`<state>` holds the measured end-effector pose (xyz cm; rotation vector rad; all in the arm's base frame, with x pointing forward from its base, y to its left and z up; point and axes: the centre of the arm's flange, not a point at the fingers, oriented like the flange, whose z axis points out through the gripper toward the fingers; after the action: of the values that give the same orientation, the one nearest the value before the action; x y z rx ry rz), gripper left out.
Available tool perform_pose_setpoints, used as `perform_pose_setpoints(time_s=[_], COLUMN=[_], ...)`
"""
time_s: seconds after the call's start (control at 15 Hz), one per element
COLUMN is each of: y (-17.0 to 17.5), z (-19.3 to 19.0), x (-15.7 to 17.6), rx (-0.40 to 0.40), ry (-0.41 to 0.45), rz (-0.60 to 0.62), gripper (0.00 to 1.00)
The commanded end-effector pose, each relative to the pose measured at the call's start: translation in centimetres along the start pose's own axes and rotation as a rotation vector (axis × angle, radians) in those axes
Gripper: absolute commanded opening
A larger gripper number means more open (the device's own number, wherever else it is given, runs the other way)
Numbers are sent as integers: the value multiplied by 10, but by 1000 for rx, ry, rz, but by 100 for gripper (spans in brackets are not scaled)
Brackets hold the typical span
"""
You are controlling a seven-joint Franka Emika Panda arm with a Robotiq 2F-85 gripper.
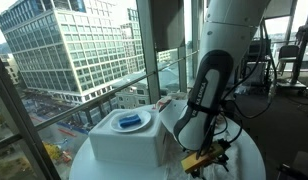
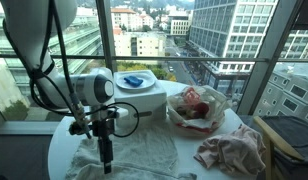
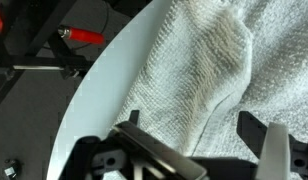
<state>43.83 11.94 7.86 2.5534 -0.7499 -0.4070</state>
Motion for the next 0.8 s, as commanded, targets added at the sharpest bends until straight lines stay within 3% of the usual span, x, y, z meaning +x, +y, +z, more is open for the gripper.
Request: perform_pose_setpoints(time_s=[0.0,0.73], y=[-1,10], z=[3,11], x=[4,-4], rx=[6,-46], ry=[7,-31], rz=[-11,7], gripper=[100,100])
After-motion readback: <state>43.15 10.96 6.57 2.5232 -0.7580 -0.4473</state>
